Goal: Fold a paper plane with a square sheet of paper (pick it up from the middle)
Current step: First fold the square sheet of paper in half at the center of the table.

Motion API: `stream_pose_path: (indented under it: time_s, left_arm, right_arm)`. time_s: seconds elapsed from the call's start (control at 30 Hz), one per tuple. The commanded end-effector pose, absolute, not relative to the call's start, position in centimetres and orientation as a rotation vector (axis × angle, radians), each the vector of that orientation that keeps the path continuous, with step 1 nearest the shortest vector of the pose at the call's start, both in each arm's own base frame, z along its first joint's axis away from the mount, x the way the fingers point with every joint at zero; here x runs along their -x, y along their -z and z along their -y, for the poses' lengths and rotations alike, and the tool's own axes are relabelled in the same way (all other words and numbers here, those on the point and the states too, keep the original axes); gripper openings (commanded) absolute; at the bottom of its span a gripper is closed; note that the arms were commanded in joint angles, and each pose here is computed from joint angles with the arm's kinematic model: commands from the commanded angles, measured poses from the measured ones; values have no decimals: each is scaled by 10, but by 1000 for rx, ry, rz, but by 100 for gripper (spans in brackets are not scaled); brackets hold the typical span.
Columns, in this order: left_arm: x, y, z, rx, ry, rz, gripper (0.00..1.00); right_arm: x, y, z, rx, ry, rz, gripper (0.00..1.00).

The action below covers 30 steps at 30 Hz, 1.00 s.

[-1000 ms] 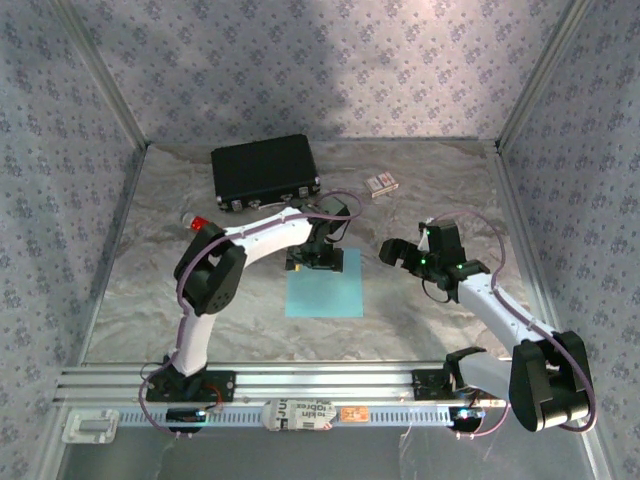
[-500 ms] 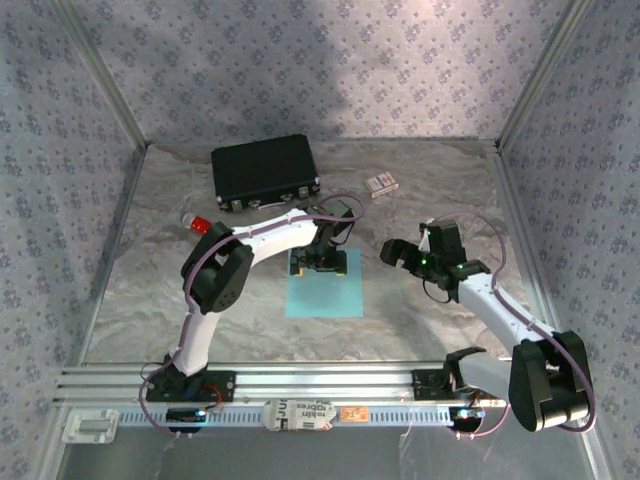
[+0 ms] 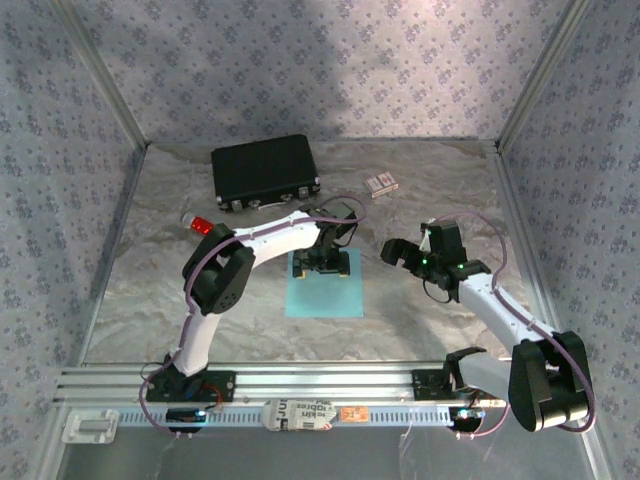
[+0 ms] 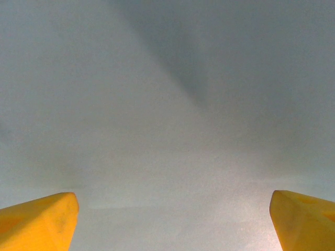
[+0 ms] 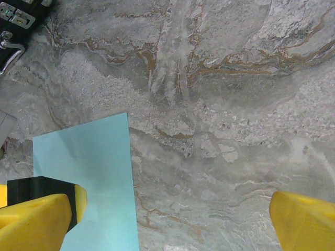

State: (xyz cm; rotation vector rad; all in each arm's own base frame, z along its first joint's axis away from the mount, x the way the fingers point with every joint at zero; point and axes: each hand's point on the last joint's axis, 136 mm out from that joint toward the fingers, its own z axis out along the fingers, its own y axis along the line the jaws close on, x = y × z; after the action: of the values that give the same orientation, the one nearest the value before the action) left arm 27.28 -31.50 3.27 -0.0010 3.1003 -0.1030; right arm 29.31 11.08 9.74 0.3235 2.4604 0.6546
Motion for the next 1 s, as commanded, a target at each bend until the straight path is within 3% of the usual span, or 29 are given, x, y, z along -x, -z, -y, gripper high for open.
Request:
stream_pose_path:
  time_s: [0.0, 0.97]
  left_arm:
    - [-267, -23, 312, 20, 56, -3125, 94]
    - [-261, -16, 312, 36, 15, -3110, 94]
  right_arm:
    - [-290, -93, -108, -355, -652, -2483, 99]
    - [-280, -94, -104, -357, -642, -2461, 99]
